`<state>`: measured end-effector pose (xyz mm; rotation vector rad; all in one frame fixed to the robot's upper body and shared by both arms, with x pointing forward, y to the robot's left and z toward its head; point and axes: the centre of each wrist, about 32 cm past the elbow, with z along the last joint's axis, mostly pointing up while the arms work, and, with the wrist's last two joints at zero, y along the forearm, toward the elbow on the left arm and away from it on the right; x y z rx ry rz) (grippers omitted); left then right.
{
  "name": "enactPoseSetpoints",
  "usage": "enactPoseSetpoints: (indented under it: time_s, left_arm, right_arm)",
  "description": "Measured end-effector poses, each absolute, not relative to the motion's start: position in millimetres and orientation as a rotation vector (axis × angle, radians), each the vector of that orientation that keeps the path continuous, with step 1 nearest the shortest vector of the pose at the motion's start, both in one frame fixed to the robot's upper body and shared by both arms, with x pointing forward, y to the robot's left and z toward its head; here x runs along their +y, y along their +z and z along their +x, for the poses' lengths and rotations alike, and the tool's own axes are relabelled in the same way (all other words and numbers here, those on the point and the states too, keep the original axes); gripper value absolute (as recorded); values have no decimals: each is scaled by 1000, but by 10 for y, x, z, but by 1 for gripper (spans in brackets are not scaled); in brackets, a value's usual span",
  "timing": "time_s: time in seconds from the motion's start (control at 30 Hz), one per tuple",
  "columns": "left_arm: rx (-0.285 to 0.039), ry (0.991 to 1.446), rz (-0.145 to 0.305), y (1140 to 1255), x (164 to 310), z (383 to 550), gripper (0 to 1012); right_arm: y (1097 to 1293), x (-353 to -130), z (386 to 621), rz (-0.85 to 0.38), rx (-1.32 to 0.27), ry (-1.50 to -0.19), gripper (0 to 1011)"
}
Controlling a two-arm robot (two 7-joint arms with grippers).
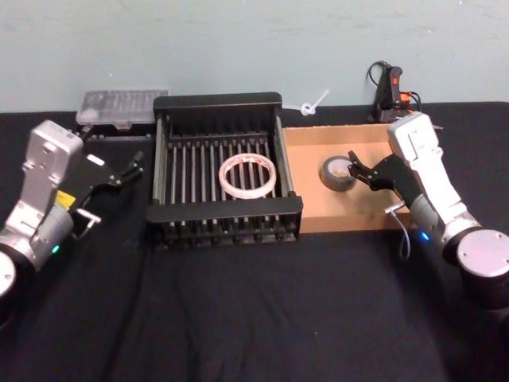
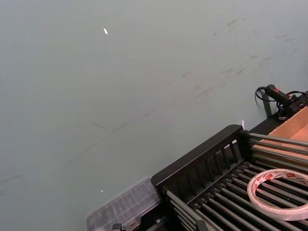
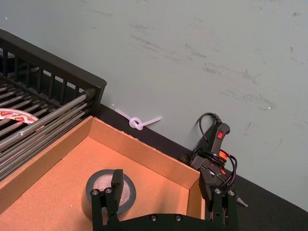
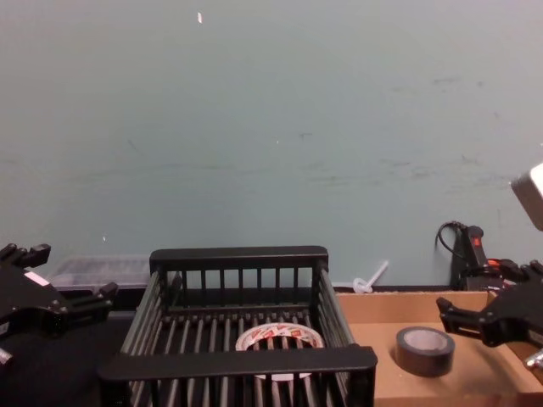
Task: Pick up the white tape and place it into the black box , Pick up the silver tape and place it into the brown box.
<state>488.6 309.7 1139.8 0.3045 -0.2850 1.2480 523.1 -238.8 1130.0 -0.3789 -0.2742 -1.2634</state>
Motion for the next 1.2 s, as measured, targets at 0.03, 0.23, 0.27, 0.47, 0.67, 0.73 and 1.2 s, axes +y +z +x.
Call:
enactPoseSetpoints:
  time_s: [0.03, 0.23, 0.27, 0.47, 0.67, 0.73, 1.2]
  left_arm:
    - [-285, 1248, 304, 11398, 3097, 4886, 1001]
    - [-285, 1248, 304, 11398, 3097, 4886, 1001]
    - [-285, 1248, 304, 11398, 3096, 4886, 1001]
    - [-285, 1248, 304, 11398, 3097, 4886, 1001]
    - [-285, 1248, 304, 11398, 3097, 4886, 1001]
    - [-285, 1248, 304, 11398, 3096, 4886, 1001]
    - [-285, 1248, 305, 11398, 3097, 4886, 1001]
  right_arm:
    - [11300, -2390, 5231, -379, -274, -1263, 1003]
    - [11306, -2394, 5232, -379, -275, -1263, 1002]
    - [11307, -2394, 5232, -379, -275, -1263, 1003]
    - [11313, -2394, 5234, -377, -273, -1261, 1003]
    - [11316, -2394, 5236, -376, -272, -1260, 1003]
    - [11317, -2395, 5236, -376, -272, -1260, 1002]
    - [11321, -2397, 5237, -376, -271, -1259, 1003]
